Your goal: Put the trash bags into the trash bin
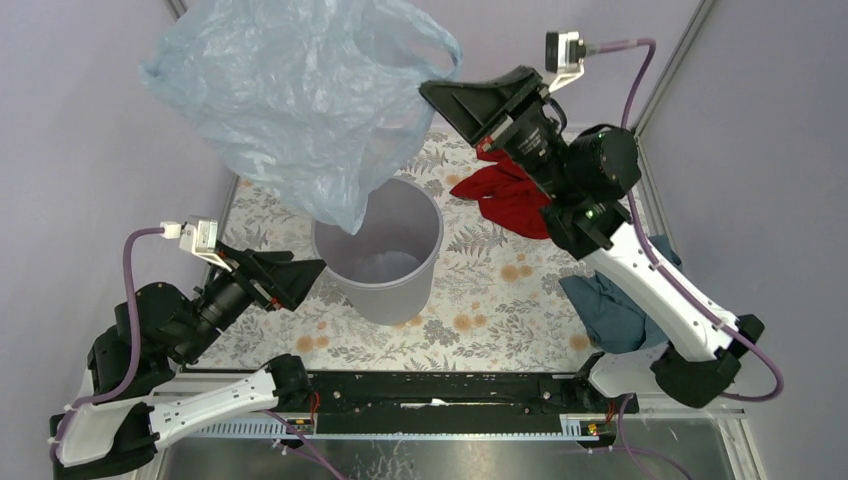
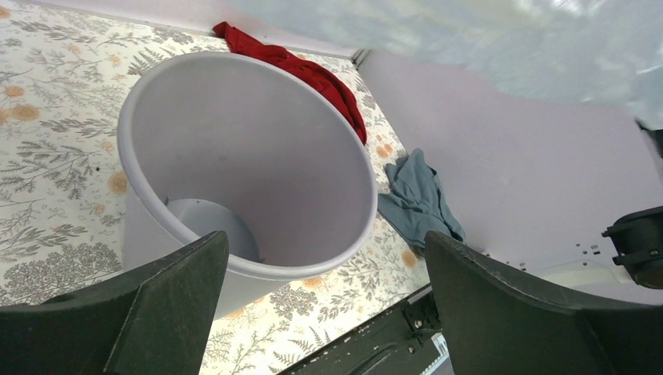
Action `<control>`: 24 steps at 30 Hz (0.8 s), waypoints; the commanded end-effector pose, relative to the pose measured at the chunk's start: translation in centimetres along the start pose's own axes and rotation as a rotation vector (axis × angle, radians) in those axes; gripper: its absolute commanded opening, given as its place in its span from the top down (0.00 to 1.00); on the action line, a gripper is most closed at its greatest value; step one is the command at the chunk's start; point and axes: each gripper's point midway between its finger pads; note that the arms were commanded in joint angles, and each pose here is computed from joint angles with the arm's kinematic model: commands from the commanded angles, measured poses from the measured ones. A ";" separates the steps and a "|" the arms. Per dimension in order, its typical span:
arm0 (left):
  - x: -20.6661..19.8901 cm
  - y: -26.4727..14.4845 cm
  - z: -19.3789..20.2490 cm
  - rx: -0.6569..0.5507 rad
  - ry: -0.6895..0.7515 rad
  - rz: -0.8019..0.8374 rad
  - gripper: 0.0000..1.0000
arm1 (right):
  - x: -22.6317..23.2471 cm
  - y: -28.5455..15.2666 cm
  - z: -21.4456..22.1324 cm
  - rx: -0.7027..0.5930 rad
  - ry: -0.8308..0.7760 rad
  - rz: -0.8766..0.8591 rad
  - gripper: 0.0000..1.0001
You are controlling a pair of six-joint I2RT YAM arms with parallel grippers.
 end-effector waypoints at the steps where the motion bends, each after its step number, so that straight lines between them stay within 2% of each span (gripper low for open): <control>1: -2.1 -0.8 -2.3 -0.052 -0.002 0.112 0.01 | -0.7 -3.1 -2.1 -0.153 0.023 0.112 1.00; 8: -3.6 -2.6 -4.0 -0.087 0.038 0.216 0.01 | -3.6 -8.0 -2.6 -0.240 -0.034 0.288 1.00; 12: -3.3 -3.5 -5.4 -0.128 0.058 0.197 0.01 | -3.2 -9.4 -2.8 -0.224 -0.099 0.348 1.00; 16: -2.6 -3.3 -7.0 -0.156 0.038 0.124 0.01 | -3.2 -9.9 -0.7 -0.086 -0.166 0.344 1.00; 21: -1.0 1.2 -6.6 -0.006 -0.023 -0.132 0.01 | -5.4 -10.7 2.7 0.115 -0.209 0.388 1.00; 24: -1.5 3.6 -7.0 0.005 0.013 -0.167 0.01 | -6.6 -12.1 3.2 0.152 -0.253 0.446 1.00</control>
Point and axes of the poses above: each gripper's point midway between its finger pads, its own y axis out along the fingers, its own x axis along the line the jaws close on, z = x × y, and after that the axes turned 13 degrees about y, right-handed
